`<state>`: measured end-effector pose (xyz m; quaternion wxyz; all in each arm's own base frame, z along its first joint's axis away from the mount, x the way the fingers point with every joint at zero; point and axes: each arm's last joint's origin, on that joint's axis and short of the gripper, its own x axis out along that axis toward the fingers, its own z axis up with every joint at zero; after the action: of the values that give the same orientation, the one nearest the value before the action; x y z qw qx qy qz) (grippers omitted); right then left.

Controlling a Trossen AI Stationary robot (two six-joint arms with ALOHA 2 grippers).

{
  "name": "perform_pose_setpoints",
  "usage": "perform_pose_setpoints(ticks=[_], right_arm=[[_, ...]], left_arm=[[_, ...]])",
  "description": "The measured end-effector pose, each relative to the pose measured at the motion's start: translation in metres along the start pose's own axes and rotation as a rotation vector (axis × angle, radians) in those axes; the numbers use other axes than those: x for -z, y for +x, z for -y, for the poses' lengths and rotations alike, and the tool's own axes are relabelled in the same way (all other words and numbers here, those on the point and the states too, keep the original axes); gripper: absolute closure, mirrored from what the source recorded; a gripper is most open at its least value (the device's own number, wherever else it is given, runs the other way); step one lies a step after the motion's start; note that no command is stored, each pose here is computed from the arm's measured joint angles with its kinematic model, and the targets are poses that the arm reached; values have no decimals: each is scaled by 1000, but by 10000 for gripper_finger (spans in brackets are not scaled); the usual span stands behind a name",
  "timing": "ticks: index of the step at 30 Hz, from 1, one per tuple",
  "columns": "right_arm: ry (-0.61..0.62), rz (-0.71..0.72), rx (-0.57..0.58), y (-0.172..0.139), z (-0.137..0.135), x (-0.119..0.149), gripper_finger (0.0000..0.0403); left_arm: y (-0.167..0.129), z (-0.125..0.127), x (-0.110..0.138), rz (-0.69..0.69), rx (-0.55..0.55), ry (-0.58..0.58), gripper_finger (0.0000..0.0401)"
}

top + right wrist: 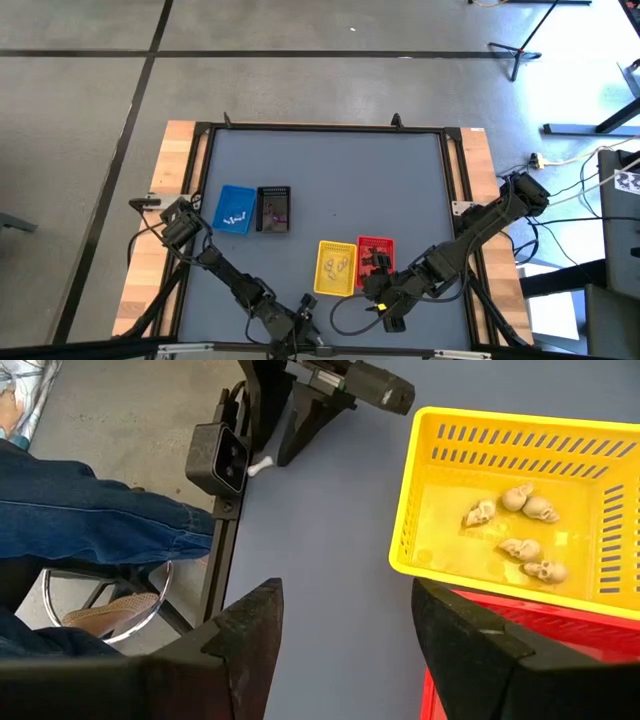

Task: Sort Halloween decoration
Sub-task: Put the bone toy into the blue bin

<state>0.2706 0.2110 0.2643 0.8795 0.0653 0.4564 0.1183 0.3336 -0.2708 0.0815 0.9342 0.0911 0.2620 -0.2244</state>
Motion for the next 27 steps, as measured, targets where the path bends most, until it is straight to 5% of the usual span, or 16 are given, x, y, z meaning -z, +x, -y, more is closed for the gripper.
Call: perform_pose_setpoints(ticks=[27], right_arm=[[-3,0,0,0,0,0,182]], left_arm=[[2,-7,-4,60,12,-20,273]])
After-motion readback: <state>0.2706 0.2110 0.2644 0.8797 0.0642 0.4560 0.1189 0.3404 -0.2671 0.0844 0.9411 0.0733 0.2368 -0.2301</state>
